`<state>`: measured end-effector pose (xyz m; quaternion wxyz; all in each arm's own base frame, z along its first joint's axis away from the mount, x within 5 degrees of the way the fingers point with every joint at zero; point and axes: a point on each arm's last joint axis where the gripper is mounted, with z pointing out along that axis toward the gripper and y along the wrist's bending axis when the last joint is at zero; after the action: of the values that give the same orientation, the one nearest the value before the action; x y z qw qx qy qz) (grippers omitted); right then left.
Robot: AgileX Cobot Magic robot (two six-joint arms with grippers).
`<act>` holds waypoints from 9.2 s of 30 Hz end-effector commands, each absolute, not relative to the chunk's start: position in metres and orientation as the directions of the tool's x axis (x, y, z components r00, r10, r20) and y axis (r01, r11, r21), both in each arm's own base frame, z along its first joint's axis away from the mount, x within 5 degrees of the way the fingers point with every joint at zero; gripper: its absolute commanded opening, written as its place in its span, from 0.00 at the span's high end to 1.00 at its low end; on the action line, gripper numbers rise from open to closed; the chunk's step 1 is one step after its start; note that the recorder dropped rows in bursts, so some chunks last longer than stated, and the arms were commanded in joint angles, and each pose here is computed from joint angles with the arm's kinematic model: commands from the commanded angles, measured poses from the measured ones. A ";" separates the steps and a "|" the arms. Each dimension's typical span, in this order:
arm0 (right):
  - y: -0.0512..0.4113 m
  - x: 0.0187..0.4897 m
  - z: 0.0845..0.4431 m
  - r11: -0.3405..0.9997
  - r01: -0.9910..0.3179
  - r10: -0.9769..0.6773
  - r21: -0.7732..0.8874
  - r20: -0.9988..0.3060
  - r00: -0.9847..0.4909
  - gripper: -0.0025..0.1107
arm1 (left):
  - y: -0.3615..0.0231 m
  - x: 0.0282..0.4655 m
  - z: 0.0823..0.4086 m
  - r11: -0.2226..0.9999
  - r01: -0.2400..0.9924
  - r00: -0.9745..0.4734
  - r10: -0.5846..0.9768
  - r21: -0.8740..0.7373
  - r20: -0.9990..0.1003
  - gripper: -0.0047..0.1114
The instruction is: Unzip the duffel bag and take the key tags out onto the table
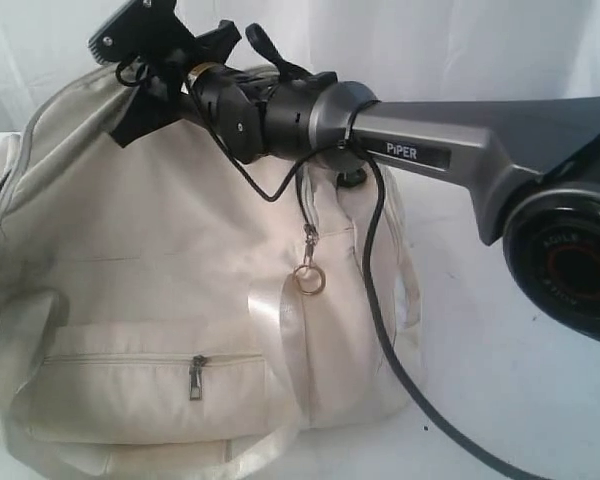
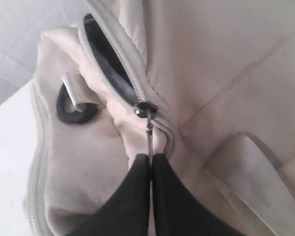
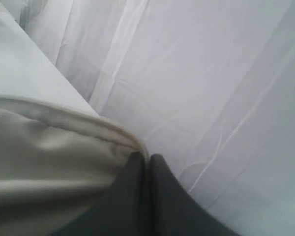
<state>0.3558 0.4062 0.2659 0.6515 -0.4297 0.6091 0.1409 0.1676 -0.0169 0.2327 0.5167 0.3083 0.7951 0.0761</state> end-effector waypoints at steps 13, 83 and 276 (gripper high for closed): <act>0.389 0.367 0.277 0.600 -0.703 -0.369 -0.382 -0.912 0.181 0.98 | -0.009 0.181 0.330 0.934 0.147 -0.097 0.342 0.326 -0.935 0.48; 0.362 0.094 0.461 0.168 -0.927 -0.462 -0.336 -0.857 0.227 0.36 | 0.018 0.062 0.306 0.975 -0.201 -0.165 -0.131 -0.097 -0.978 0.62; 0.164 0.297 0.189 0.794 -0.544 -0.607 -0.270 -0.387 -0.694 0.98 | 0.018 0.061 0.303 0.983 -0.180 -0.210 -0.056 -0.018 -0.976 0.62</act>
<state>0.2948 0.1658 0.1953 0.2376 -0.3184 0.9153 -0.0665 0.0622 0.0176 0.3038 0.6245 -0.0792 0.7755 0.0485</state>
